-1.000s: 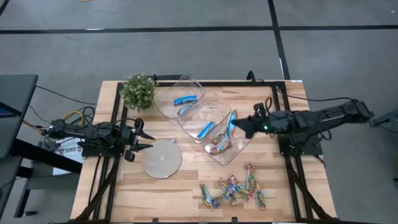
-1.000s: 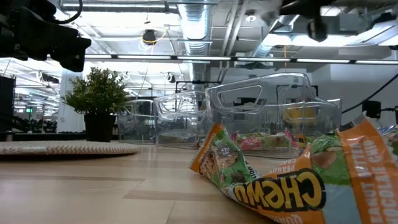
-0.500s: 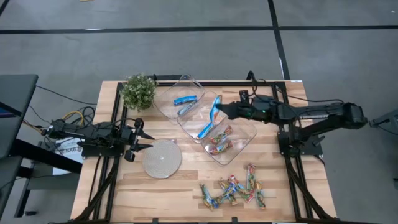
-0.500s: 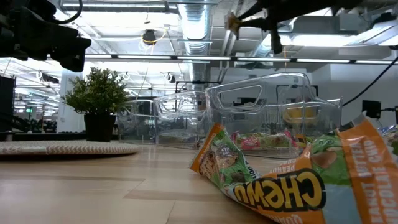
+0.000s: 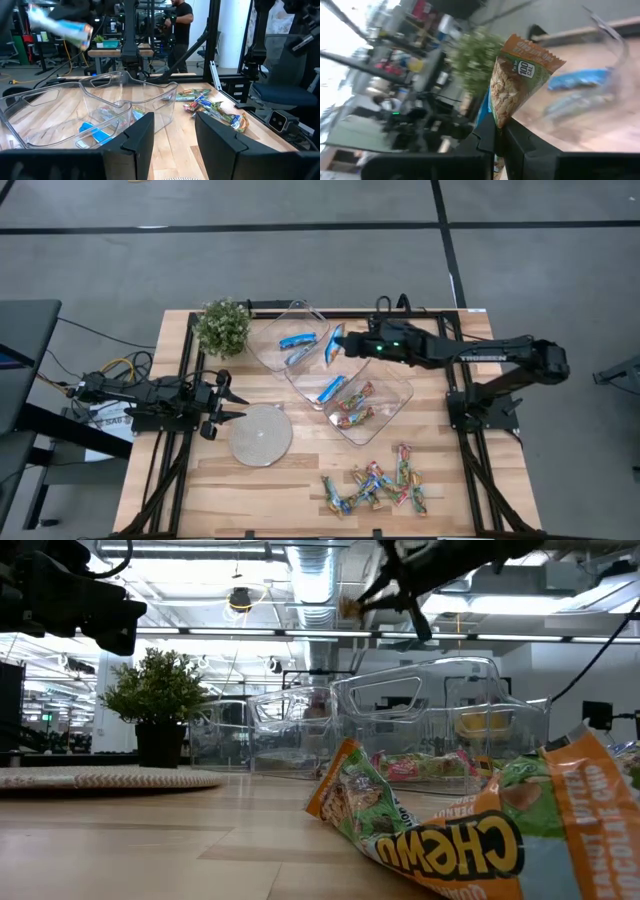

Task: Pick and place Granola Bars by type
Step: Put the yellow granola bar into the middle transparent bin

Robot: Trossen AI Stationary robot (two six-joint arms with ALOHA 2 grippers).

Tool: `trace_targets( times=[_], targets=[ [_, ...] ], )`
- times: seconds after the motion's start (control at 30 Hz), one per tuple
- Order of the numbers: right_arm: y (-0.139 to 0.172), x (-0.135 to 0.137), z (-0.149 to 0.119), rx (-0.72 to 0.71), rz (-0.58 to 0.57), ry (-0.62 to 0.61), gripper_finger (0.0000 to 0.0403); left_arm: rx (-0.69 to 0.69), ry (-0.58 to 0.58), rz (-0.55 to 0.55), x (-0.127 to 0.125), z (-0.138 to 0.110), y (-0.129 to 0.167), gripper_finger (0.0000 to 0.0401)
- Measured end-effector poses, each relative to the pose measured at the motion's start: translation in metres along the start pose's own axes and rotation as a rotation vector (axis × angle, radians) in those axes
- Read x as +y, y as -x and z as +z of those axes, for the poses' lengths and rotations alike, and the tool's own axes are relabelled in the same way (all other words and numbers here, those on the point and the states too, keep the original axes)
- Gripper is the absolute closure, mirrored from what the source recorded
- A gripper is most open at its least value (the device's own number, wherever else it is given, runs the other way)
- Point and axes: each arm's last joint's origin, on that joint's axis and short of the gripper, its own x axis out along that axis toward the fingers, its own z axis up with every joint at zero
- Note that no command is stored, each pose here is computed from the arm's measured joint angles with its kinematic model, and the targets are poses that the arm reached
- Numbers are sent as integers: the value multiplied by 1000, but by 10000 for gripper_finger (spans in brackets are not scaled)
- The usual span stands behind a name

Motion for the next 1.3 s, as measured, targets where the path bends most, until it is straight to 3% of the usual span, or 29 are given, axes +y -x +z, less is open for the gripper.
trace_targets(
  times=[0.2, 0.57, 0.9, 1.1, 1.3],
  targets=[
    [-25, -3, -8, 67, -118, -80, 395, 0, 0, 0, 0, 0, 0, 263],
    [-59, -24, -52, 183, -309, -261, 395, 1, 0, 0, 0, 0, 0, 263],
    [-79, -46, -69, 175, -419, -424, 395, 0, 0, 0, 0, 0, 0, 263],
    [-79, -48, -68, 181, -427, -393, 390, 1, 0, 0, 0, 0, 0, 263],
    [-79, -50, -67, 179, -444, -403, 343, 1, 0, 0, 0, 0, 0, 263]
  ],
)
